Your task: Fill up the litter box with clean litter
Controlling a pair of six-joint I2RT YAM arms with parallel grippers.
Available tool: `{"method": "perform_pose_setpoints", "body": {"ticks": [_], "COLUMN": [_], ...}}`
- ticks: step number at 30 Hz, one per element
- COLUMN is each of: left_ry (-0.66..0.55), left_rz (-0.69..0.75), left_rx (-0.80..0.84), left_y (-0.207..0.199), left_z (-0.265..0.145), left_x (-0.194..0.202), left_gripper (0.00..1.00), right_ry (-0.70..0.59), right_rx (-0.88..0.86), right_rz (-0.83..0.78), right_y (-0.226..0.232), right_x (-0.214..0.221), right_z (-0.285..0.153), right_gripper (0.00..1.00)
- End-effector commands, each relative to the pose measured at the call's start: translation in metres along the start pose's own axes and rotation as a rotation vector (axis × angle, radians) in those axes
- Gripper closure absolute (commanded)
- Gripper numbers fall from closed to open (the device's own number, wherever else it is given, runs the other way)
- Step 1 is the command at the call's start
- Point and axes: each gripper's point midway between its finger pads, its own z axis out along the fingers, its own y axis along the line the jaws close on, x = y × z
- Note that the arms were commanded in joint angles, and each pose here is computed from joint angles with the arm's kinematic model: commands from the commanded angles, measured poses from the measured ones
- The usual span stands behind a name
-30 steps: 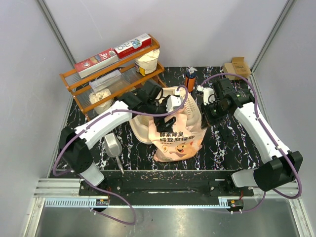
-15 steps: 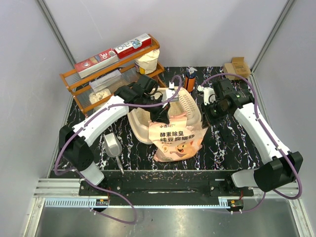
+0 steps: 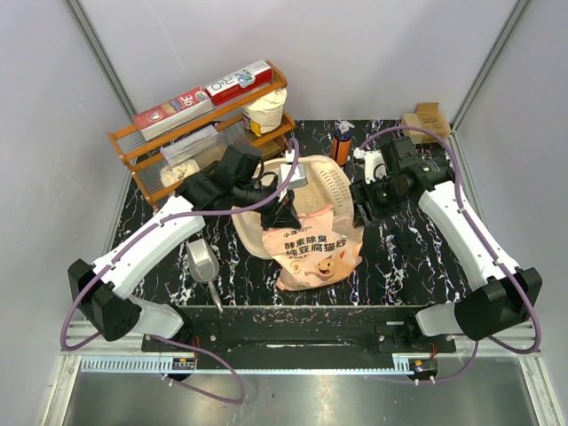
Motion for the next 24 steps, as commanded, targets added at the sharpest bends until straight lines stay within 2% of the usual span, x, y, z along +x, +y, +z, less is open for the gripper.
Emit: {"method": "perform_pose_setpoints", "body": {"ticks": [1, 8, 11, 12, 14, 15, 17, 22, 24], "left_ry": [-0.18, -0.178, -0.178, -0.18, -0.177, -0.172, -0.172, -0.169, -0.163], "left_rz": [0.137, 0.16, 0.165, 0.17, 0.18, 0.184, 0.205, 0.223, 0.218], "left_rx": [-0.021, -0.036, -0.046, -0.05, -0.066, -0.073, -0.1, -0.119, -0.117], "left_y": [-0.005, -0.003, -0.001, -0.002, 0.001, 0.001, 0.004, 0.004, 0.004], "left_z": [-0.015, -0.011, -0.011, -0.012, -0.013, -0.015, -0.018, -0.023, -0.022], "left_x": [-0.054, -0.057, -0.059, -0.059, -0.06, -0.06, -0.062, -0.062, -0.059], "left_gripper": [1.0, 1.0, 1.0, 1.0, 1.0, 1.0, 1.0, 1.0, 1.0], "right_ry": [0.029, 0.063, 0.107, 0.146, 0.217, 0.222, 0.231, 0.239, 0.215], "right_rx": [-0.045, -0.06, 0.071, 0.157, 0.204, 0.229, 0.247, 0.222, 0.151], "right_rz": [-0.022, 0.089, 0.142, 0.164, 0.215, 0.276, 0.291, 0.143, 0.129], "right_y": [0.016, 0.023, 0.002, -0.017, -0.033, -0.05, -0.063, -0.071, -0.059], "right_x": [0.0, -0.002, 0.006, 0.017, 0.037, 0.042, 0.044, 0.031, 0.018], "right_z": [0.008, 0.021, 0.025, 0.029, 0.026, 0.022, 0.011, -0.002, -0.004], "right_gripper": [0.3, 0.23, 0.19, 0.17, 0.16, 0.16, 0.17, 0.13, 0.16]}}
